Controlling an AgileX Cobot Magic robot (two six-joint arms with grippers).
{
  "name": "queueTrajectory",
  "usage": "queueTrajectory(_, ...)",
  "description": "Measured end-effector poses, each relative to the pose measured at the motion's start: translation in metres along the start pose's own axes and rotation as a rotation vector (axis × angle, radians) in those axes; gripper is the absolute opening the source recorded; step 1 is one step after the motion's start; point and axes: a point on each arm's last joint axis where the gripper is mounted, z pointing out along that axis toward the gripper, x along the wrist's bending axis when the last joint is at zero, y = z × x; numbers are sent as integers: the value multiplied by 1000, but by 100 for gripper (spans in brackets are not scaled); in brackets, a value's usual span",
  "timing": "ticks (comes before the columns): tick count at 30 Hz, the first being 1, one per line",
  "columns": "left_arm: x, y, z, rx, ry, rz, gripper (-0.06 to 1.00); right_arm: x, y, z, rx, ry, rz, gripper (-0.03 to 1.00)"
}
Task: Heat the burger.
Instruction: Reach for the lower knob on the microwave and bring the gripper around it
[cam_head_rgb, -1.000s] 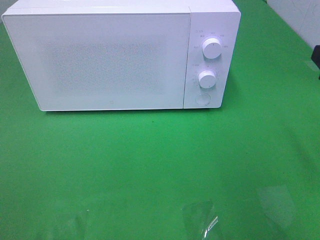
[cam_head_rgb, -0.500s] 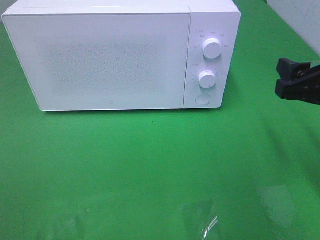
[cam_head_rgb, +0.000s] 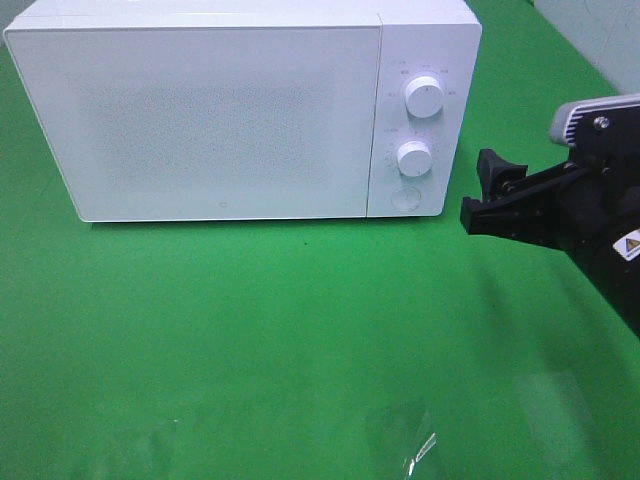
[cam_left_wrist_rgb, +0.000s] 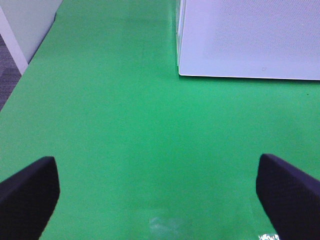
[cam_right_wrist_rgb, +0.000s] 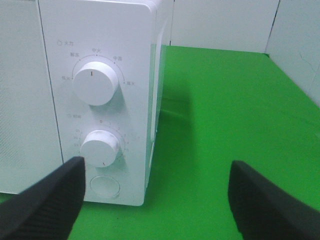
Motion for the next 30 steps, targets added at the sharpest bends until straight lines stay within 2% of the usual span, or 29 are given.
queueTrajectory(3, 0, 0, 0, 0, 0, 0, 99, 10, -11, -4, 34, -28, 6, 76)
queueTrajectory(6, 0, 0, 0, 0, 0, 0, 99, 17, -15, -5, 53, -27, 8, 76)
queueTrajectory(8, 0, 0, 0, 0, 0, 0, 99, 32, -16, -2, 54, -5, 15, 76)
queueTrajectory(26, 0, 0, 0, 0, 1, 0, 99, 57, -27, 21, 63, -3, -2, 76)
queueTrajectory(30, 0, 0, 0, 0, 3, 1, 99, 69, -33, 33, 63, -3, -12, 76)
